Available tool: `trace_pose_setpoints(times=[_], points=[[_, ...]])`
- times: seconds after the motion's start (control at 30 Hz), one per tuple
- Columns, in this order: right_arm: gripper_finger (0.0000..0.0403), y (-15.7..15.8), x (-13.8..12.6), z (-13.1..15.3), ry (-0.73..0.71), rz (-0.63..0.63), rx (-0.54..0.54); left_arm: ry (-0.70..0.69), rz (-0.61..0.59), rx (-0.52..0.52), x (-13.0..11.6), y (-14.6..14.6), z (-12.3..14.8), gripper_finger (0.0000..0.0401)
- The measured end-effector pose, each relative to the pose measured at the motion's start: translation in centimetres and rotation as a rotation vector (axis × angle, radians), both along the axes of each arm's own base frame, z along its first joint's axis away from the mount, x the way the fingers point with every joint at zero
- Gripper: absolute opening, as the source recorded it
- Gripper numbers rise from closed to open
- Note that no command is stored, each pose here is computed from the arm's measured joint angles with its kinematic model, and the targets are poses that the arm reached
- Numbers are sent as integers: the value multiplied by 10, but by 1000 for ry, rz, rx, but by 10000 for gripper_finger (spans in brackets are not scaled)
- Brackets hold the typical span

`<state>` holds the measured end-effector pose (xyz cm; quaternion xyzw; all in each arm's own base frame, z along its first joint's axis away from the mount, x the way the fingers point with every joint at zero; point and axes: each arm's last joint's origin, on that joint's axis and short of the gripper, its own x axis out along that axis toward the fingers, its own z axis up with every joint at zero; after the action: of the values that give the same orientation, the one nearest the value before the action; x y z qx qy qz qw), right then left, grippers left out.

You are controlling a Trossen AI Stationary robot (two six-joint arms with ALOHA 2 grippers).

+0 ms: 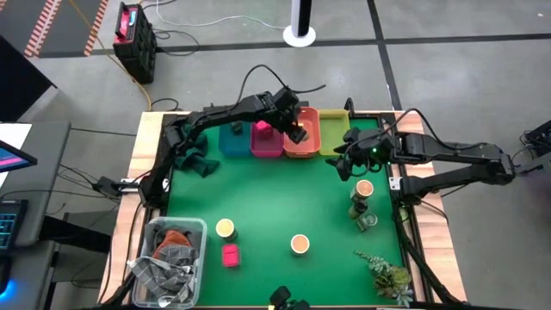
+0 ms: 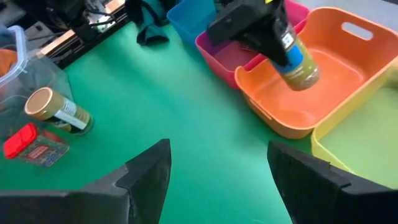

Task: Sort spices by type
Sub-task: Put the left black spice bottle into the orange bin

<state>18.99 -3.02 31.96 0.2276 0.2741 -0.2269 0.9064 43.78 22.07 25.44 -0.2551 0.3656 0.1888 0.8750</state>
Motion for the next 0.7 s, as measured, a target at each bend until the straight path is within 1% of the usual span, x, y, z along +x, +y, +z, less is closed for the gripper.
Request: trace_pose_setpoints(times=[0.37, 0.7], points=[[291, -2, 1, 2, -16, -1, -15, 119, -48, -17, -7, -8, -7, 201], [291, 0, 3, 5, -59, 3, -7, 109, -82, -10, 1, -22, -7, 201]])
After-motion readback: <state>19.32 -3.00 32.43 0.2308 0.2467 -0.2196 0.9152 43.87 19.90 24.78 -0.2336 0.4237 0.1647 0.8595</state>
